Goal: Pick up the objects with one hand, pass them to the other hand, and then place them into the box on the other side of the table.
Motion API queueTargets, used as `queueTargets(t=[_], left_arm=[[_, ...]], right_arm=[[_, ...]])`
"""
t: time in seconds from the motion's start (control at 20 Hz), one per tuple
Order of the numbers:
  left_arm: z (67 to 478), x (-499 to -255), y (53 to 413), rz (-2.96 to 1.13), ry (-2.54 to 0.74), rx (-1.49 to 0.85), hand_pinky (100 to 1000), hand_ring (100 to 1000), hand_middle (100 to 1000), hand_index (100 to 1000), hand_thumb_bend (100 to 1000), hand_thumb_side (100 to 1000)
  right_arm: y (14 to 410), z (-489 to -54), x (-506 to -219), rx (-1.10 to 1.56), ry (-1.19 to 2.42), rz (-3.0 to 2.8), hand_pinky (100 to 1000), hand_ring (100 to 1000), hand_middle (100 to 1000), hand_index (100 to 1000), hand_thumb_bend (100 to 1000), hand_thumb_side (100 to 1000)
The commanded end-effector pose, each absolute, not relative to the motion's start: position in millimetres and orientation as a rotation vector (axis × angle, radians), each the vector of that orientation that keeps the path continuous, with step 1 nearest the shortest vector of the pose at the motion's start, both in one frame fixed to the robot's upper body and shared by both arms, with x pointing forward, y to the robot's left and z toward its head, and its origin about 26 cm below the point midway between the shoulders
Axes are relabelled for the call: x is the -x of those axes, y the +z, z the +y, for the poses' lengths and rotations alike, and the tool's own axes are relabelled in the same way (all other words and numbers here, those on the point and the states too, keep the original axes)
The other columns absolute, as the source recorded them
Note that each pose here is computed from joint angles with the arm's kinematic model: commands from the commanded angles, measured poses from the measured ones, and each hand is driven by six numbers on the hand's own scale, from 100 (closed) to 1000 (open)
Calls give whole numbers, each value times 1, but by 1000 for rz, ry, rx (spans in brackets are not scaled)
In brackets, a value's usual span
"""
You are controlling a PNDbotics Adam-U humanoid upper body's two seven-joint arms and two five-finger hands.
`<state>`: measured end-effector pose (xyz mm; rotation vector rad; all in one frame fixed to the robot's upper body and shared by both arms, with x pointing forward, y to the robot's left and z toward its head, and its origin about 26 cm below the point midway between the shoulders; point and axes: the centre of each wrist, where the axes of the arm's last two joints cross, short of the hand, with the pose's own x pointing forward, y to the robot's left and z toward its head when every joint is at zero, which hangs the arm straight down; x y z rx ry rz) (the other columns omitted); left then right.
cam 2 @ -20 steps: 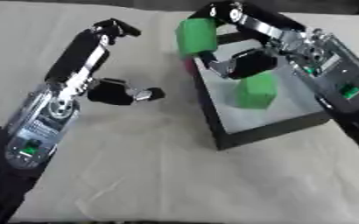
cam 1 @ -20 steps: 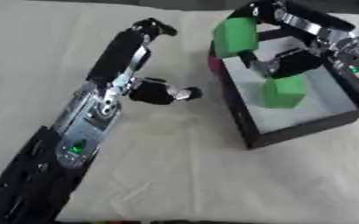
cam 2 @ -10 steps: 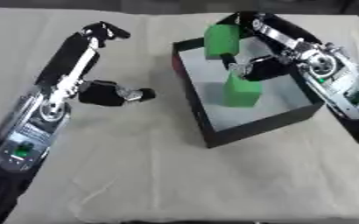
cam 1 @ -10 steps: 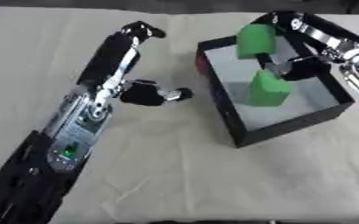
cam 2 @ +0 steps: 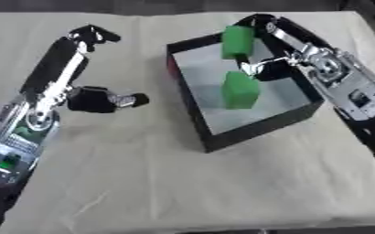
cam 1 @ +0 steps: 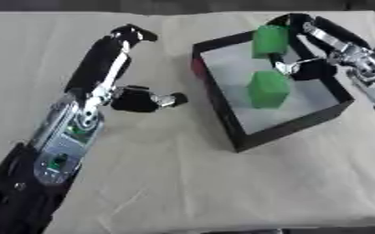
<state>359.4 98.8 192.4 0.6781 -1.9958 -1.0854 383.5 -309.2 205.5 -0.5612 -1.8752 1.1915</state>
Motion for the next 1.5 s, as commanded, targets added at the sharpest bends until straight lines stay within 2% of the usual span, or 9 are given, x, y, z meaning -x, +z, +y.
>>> queueTargets(t=[0.05,0.2,0.25,0.35,1.15,1.25,1.5], left_arm=[[101,-358,202,-2028,-1075,-688,792,814,759,817,844,420],[101,-358,202,-2027,-1073,-688,792,815,759,817,846,423],[101,-358,202,-2028,-1073,-688,792,815,759,817,847,423],[101,-358,202,-2029,-1072,-687,793,815,759,817,848,423],[100,-358,201,-2025,-1081,-685,792,815,760,816,852,428],[101,-358,201,-2021,-1082,-686,792,815,759,816,850,427],[107,-360,202,-2013,-1070,-711,791,813,758,815,845,426]], right_arm=[[218,-317,-383,600,1228,-1876,897,892,1000,839,100,200],[217,-318,-383,600,1277,-1852,948,1000,1000,976,100,198],[217,-318,-383,602,1297,-1842,966,1000,1000,1000,100,198],[217,-318,-383,605,1337,-1824,1000,1000,1000,1000,100,199],[228,-316,-380,674,1470,-1824,1000,1000,1000,1000,100,200],[232,-313,-378,645,1435,-1866,1000,1000,1000,1000,100,211],[250,-309,-370,507,1278,-1983,1000,1000,1000,1000,100,312]])
